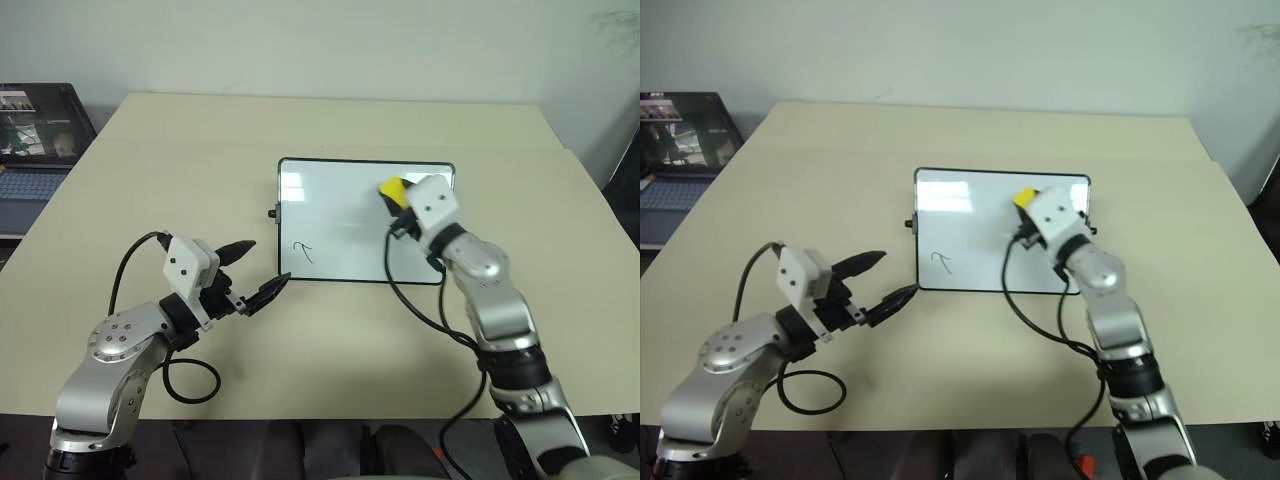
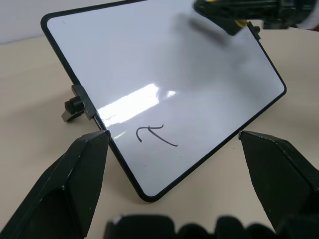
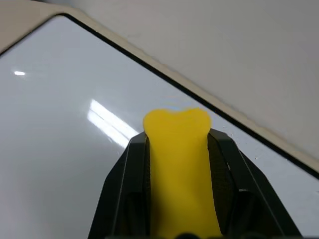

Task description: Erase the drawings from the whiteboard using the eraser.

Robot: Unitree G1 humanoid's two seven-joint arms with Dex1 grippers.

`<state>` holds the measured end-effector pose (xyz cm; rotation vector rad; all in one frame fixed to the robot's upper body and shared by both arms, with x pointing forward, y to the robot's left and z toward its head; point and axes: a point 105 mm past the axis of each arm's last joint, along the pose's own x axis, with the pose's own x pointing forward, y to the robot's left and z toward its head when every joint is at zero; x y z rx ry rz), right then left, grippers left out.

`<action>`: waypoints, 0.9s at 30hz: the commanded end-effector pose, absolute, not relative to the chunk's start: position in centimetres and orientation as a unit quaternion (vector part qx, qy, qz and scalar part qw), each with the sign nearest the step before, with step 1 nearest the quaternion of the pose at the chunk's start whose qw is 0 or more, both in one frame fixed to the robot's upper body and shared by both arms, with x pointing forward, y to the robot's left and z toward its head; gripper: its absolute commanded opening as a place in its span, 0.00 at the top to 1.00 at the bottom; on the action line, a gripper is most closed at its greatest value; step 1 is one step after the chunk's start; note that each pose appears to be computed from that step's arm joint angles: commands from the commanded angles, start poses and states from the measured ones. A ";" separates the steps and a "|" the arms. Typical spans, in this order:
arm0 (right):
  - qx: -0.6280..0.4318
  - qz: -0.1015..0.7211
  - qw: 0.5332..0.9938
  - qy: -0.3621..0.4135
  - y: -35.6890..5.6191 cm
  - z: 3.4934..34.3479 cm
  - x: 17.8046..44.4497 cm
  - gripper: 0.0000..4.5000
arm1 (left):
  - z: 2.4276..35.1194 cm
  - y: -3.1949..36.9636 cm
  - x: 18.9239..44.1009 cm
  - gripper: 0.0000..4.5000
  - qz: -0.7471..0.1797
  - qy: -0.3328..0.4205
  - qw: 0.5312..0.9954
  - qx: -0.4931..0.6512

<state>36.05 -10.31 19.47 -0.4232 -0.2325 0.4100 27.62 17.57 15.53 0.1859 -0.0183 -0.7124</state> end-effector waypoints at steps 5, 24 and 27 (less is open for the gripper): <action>-0.118 0.137 0.978 -0.100 -13.4 17.7 31.0 0.73 | 16.7 19.3 27.7 0.00 -0.294 -0.057 0.952 0.066; -0.179 0.244 0.945 -0.123 -11.2 15.5 27.0 0.74 | 13.5 21.0 24.7 0.00 -0.246 -0.020 0.969 0.034; -0.197 0.292 0.928 -0.126 -9.2 16.3 28.1 0.74 | 13.0 20.6 23.7 0.00 -0.272 0.003 0.962 0.037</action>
